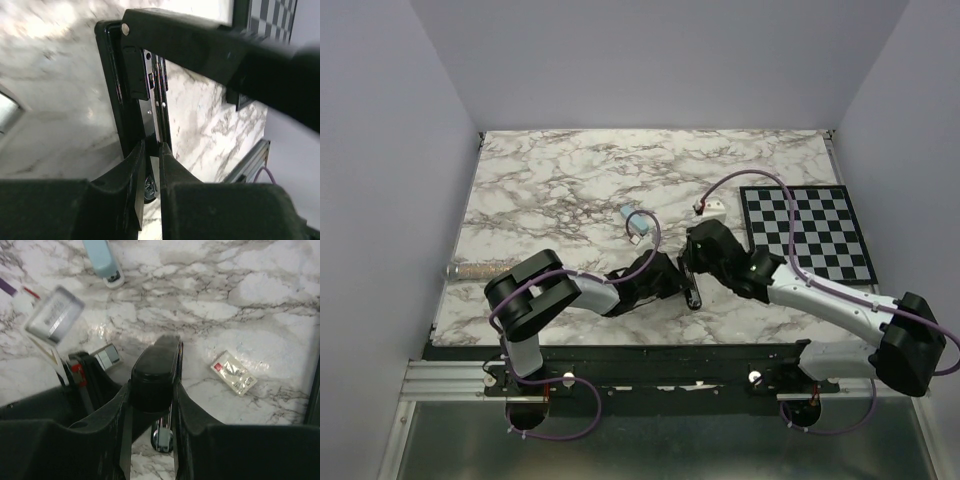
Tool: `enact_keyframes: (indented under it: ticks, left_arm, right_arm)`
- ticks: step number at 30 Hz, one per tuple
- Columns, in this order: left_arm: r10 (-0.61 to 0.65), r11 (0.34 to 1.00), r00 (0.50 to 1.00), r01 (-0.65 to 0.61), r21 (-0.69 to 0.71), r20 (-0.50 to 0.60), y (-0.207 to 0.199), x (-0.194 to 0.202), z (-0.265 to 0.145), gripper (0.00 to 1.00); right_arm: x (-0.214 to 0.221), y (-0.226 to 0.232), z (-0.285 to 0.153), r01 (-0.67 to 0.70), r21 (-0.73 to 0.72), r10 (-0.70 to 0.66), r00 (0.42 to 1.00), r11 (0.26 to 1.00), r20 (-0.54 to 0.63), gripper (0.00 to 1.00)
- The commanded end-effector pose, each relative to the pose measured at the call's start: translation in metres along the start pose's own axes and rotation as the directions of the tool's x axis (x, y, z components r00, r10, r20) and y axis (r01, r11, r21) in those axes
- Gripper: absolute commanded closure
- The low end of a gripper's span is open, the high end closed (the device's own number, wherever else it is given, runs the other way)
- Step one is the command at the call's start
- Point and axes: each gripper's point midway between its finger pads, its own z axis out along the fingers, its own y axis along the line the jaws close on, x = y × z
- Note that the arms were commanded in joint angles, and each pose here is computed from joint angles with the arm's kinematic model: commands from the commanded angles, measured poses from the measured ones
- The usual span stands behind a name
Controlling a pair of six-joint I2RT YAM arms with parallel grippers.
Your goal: Load the staples into the stapler
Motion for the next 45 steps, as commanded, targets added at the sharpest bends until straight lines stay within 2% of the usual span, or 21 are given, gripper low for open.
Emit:
enact_keyframes:
  ticks: [1,6,15,17,20,21,24,30,39,45]
  left_arm:
    - [0.021,0.997,0.998,-0.017,-0.078,0.053,0.028,-0.007,0.005,0.8]
    - [0.023,0.996,0.998,-0.018,-0.083,0.062,0.03,-0.009,0.007,0.8]
    - [0.038,0.996,0.996,-0.031,-0.087,0.086,0.035,-0.017,0.008,0.79]
    - [0.047,0.996,0.995,-0.039,-0.084,0.089,0.034,-0.017,0.005,0.77]
    - [0.053,0.996,0.993,-0.046,-0.075,0.104,0.032,-0.021,-0.003,0.67]
    - [0.057,0.996,0.992,-0.048,-0.076,0.112,0.032,-0.023,-0.005,0.6]
    - [0.072,0.995,0.987,-0.062,-0.073,0.142,0.029,-0.029,-0.015,0.51]
    - [0.081,0.996,0.981,-0.074,-0.046,0.176,0.02,-0.037,-0.03,0.48]
    - [0.064,0.997,0.982,-0.057,-0.044,0.176,0.026,-0.035,-0.041,0.42]
    - [0.055,0.998,0.985,-0.052,-0.024,0.161,0.024,-0.031,-0.039,0.43]
  right_arm:
    - [0.168,-0.005,-0.039,0.019,-0.035,-0.036,0.818,0.999,-0.574,0.89]
    - [0.185,-0.006,-0.049,0.038,-0.027,-0.046,0.791,0.999,-0.609,0.88]
    - [0.178,-0.01,-0.036,0.074,0.017,-0.051,0.817,0.997,-0.574,0.88]
    - [0.172,-0.01,-0.032,0.093,0.033,-0.058,0.827,0.995,-0.56,0.88]
    - [0.161,-0.012,-0.028,0.119,0.057,-0.069,0.836,0.991,-0.544,0.88]
    - [0.158,-0.016,-0.026,0.128,0.07,-0.07,0.837,0.989,-0.542,0.88]
    - [0.148,-0.024,-0.022,0.143,0.097,-0.069,0.842,0.985,-0.535,0.88]
    - [0.13,-0.031,-0.018,0.173,0.088,-0.105,0.854,0.981,-0.51,0.88]
    - [0.129,-0.051,-0.016,0.214,0.123,-0.12,0.844,0.969,-0.522,0.87]
    - [0.117,-0.037,-0.018,0.197,0.053,-0.144,0.852,0.979,-0.503,0.87]
